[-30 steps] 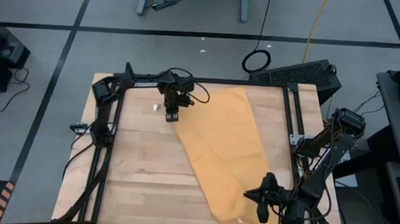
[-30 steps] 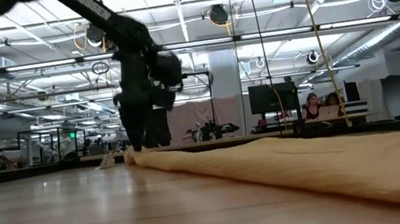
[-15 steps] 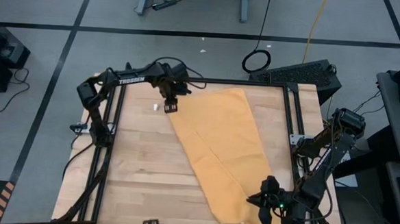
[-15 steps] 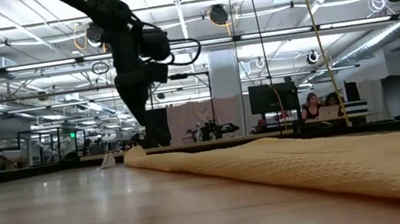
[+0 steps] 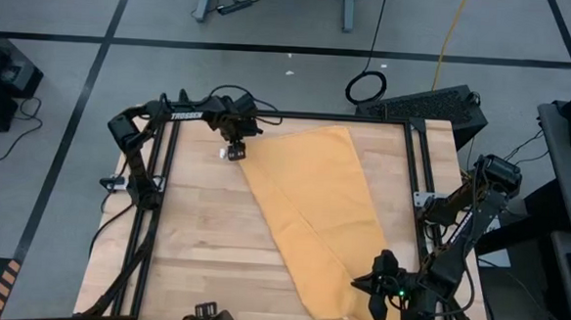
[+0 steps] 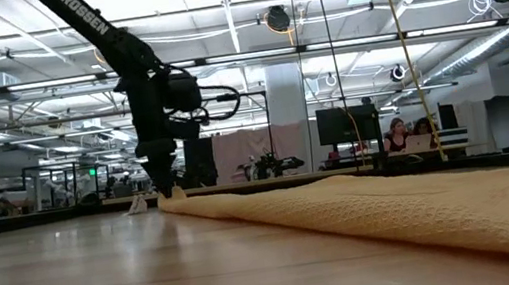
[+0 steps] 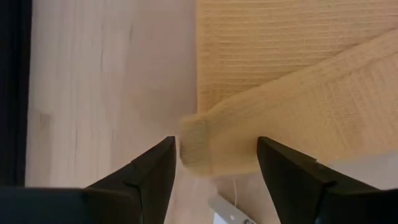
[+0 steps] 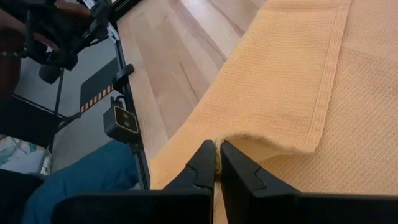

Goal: Roll towel
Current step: Fold the yellow towel

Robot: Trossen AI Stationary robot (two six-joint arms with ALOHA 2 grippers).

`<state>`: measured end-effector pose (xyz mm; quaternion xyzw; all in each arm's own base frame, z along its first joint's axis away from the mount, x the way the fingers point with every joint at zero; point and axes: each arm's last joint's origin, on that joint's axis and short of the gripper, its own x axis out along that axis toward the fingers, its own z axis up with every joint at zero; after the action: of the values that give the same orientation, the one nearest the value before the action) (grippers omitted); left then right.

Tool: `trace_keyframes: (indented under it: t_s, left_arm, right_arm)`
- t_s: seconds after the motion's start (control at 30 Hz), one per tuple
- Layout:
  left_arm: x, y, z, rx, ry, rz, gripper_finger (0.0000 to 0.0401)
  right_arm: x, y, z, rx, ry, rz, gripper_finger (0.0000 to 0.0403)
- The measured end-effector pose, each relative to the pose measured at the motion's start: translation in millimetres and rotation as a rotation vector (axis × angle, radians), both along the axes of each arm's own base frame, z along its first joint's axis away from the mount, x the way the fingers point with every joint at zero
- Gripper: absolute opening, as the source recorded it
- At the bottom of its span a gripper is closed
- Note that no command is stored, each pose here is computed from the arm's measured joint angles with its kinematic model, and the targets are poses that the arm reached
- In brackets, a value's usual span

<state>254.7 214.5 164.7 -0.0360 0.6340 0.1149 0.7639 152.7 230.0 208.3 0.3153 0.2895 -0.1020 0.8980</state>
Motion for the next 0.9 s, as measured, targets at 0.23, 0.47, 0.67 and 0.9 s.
trace_keyframes:
  t_s: [0.23,0.47,0.67,0.9]
  left_arm:
    - [1,-3,22,0.088,-0.04,-0.008,0.0231]
    - [-5,2,27,0.127,-0.036,-0.135,0.0231]
    - [-4,11,9,0.08,-0.027,-0.221,0.0231]
    - [-2,14,-2,0.047,-0.035,-0.258,0.0159]
  right_arm:
    - [0,0,0,0.017,0.001,-0.011,0.0004]
    - [0,0,0,-0.008,0.0,0.001,0.0004]
    - [0,0,0,-0.036,0.002,0.026,0.0004]
    - [-1,1,0,-0.035,0.017,0.047,0.0004]
